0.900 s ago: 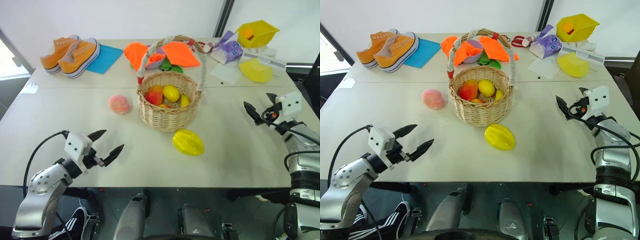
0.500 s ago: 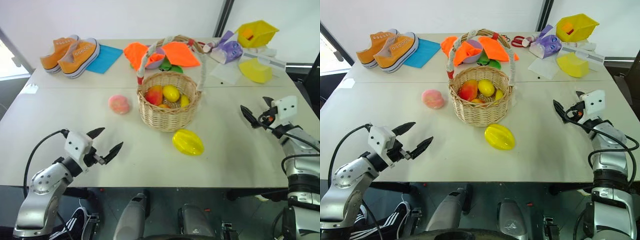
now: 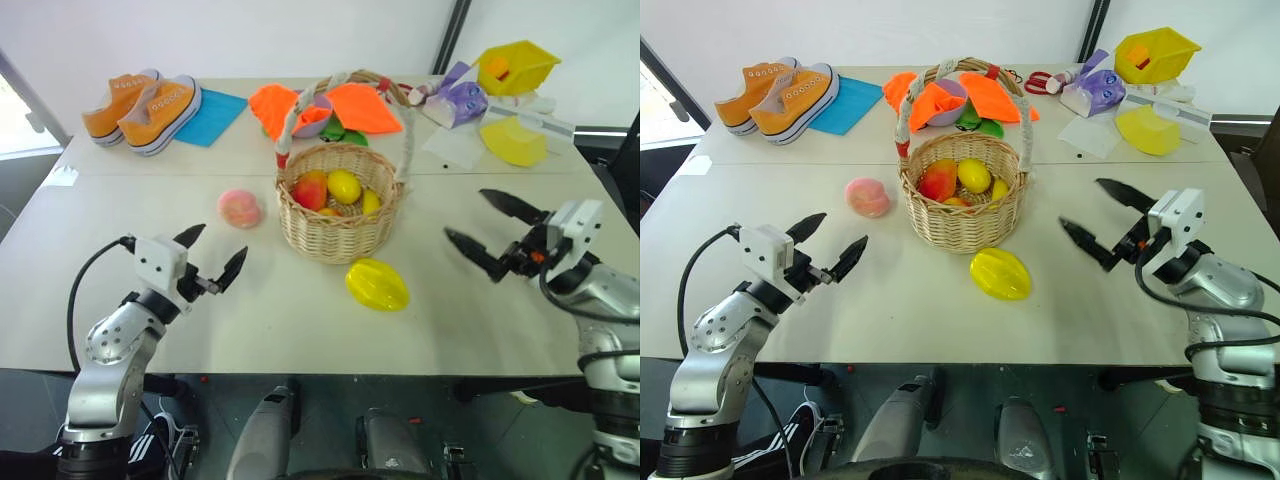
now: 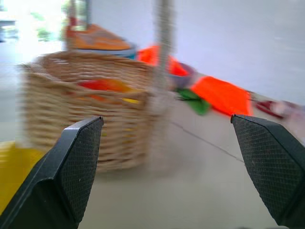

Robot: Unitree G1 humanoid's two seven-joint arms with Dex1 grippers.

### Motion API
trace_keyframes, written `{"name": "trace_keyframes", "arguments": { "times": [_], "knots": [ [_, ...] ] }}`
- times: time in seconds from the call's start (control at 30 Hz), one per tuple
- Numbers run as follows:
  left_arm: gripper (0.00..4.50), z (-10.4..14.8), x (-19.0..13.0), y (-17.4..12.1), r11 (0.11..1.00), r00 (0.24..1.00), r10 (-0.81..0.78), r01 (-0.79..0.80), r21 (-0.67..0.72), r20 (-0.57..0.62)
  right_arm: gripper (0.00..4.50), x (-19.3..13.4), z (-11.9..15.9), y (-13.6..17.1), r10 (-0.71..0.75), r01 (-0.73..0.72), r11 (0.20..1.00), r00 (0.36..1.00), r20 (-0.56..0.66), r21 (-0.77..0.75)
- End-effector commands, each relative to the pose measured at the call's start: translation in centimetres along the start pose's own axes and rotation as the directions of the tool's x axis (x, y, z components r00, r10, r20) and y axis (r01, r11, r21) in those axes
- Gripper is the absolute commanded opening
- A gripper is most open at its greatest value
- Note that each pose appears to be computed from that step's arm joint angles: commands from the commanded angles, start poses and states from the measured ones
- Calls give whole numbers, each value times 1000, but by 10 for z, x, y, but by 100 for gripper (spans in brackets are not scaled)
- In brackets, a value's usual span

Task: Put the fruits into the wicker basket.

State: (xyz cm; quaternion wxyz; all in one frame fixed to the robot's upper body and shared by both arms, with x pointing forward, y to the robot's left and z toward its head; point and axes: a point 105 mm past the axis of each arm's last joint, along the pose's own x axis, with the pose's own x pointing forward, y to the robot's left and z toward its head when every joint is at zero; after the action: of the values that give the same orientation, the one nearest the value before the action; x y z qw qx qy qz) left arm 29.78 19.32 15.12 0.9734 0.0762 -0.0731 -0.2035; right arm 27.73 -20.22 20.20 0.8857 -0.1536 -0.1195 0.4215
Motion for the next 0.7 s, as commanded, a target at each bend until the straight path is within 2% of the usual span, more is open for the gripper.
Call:
{"name": "trace_keyframes", "arguments": {
  "times": [0.03, 0.2, 0.23, 0.37, 0.53, 0.7],
  "knots": [
    [450, 23, 10, 25, 993, 992, 119, -120, 12, 47, 448, 16, 27, 46, 272, -272, 959, 962, -13, -73],
    [450, 8, 43, 34, 978, 985, 168, -172, -117, -51, 448, 37, 22, 47, 288, -304, 943, 950, -122, -137],
    [450, 7, 47, 34, 978, 983, 171, -177, -107, -64, 448, 39, 21, 49, 296, -315, 937, 945, -139, -149],
    [450, 13, 59, 34, 981, 986, 167, -169, -98, -32, 448, 46, 27, 44, 271, -287, 943, 956, -111, -166],
    [450, 6, 74, 22, 982, 990, 131, -137, -134, -54, 448, 48, 30, 48, 275, -285, 944, 958, -82, -168],
    [450, -4, 81, 24, 976, 983, 160, -172, -135, -94, 448, 49, 32, 49, 277, -287, 943, 958, -79, -170]
  ]
}}
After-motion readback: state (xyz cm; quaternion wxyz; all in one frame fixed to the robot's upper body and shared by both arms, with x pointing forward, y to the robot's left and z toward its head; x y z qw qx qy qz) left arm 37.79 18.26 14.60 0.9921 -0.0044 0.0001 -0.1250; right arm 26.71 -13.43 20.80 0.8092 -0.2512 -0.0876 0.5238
